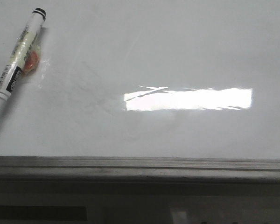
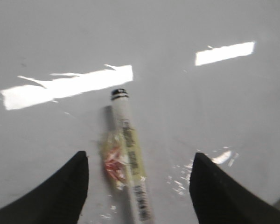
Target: Write number 6 on whiteboard
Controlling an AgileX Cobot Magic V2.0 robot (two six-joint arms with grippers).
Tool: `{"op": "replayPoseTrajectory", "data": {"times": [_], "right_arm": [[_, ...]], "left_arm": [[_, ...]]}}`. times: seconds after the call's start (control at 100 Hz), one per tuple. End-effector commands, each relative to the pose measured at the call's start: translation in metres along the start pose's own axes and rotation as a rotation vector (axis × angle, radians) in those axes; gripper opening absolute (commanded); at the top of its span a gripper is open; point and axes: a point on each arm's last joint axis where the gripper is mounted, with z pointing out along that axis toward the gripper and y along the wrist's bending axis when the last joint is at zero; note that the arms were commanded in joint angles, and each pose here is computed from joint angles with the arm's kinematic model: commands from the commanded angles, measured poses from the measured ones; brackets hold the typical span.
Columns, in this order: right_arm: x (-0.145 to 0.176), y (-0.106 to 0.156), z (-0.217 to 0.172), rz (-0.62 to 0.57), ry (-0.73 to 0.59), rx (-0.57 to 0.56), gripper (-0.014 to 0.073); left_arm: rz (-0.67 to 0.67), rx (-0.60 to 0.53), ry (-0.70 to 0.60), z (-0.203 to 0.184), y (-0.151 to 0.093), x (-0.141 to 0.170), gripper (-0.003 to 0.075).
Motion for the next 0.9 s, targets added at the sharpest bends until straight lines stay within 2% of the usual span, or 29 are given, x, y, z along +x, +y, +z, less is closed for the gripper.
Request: {"op": "replayPoseTrajectory", "data": {"times": [0.0, 0.11, 0.58, 0.67, 0.75, 0.82, 0.89], "right_arm": [[-0.015, 0.000, -0.001, -0.005, -0.091, 0.005, -0.0064], [-0.015, 0.000, -0.001, -0.005, -0.091, 0.005, -0.0064], [-0.016, 0.000, -0.001, -0.005, -0.095, 0.005, -0.0064], [-0.020, 0.000, -0.002, -0.005, -0.139, 0.003, -0.0064], [-0.023, 0.001, -0.002, -0.007, -0.181, -0.004, -0.0064], [-0.021, 0.003, -0.002, -0.014, -0.161, -0.033, -0.0064], [-0.019, 0.006, -0.001, -0.027, -0.127, -0.076, -0.0064]], "left_arm": [[-0.043, 0.056, -0.056, 0.012, -0.010, -0.011, 0.0388], [-0.041, 0.074, 0.006, 0.023, -0.014, -0.003, 0.0375], [-0.049, 0.000, 0.075, 0.046, -0.006, 0.012, 0.0365], [-0.054, -0.023, 0.093, 0.048, -0.002, 0.015, 0.0283], [-0.087, -0.049, 0.116, 0.050, 0.002, 0.018, 0.0127], [-0.091, -0.054, 0.136, 0.050, 0.002, 0.020, -0.0011], [-0.091, -0.053, 0.139, 0.050, 0.002, 0.020, -0.0020]]}}
